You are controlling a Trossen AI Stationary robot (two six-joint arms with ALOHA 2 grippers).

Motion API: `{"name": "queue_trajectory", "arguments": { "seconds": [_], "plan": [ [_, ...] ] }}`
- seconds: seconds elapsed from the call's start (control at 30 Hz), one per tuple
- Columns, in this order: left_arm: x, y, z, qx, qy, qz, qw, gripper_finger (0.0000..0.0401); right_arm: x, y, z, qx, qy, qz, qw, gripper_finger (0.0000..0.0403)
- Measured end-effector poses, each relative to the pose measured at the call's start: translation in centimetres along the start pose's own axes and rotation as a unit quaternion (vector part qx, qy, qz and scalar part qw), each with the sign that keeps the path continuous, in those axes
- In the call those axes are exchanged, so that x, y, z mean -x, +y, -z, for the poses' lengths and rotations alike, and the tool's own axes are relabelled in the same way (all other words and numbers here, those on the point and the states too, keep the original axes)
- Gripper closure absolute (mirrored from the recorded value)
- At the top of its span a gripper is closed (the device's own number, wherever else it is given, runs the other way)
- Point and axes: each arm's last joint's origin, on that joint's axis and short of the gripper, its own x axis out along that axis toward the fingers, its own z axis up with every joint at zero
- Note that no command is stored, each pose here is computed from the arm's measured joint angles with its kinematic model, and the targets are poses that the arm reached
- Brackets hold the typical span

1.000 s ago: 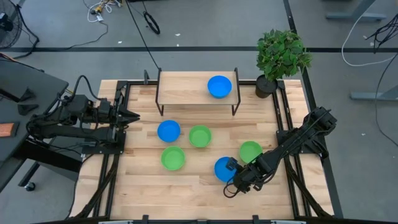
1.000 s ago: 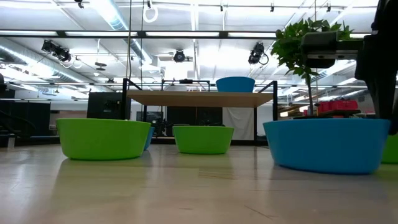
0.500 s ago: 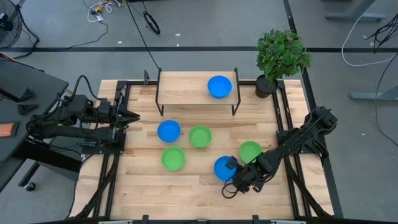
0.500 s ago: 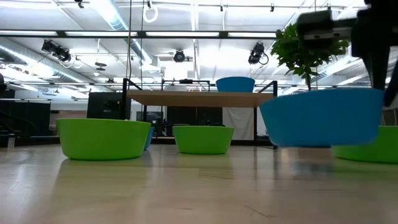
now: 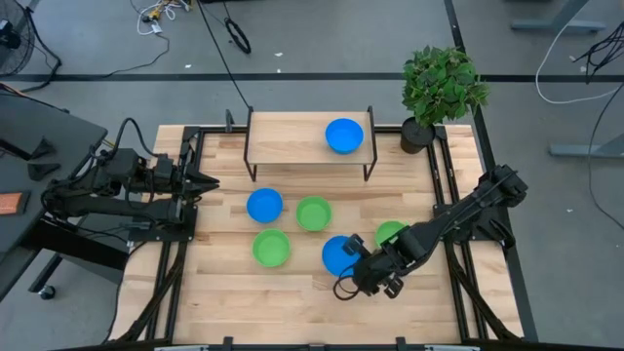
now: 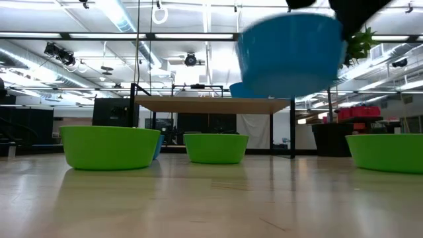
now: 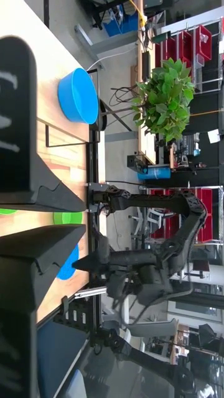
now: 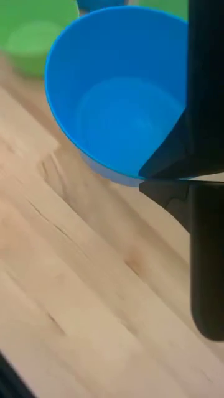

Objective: Pick & Place Mini bowls
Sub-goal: Stack the bottom blue bowl on the blue bowl on the shelf

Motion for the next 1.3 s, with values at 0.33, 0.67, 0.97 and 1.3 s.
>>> {"name": "queue_trajectory", "arguments": {
  "seconds": [0.33, 0.67, 0.97, 1.3],
  "plan": [
    [0.0, 0.0, 0.0, 0.0, 0.0, 0.0, 1.0, 0.0353, 4.7, -2.9, -1.2, -0.011, -0.005, 0.031, 0.999, 0.0403],
    [0.0, 0.0, 0.0, 0.0, 0.0, 0.0, 1.0, 0.0353, 8.5, -6.0, -1.3, -0.021, -0.02, 0.056, 0.998, 0.0403],
    [0.0, 0.0, 0.0, 0.0, 0.0, 0.0, 1.0, 0.0353, 11.6, -8.9, -0.6, -0.036, -0.036, 0.087, 0.995, 0.0403],
    [0.0, 0.0, 0.0, 0.0, 0.0, 0.0, 1.0, 0.0353, 14.7, -11.8, 1.3, -0.047, -0.012, 0.137, 0.989, 0.0403]
  ]
}}
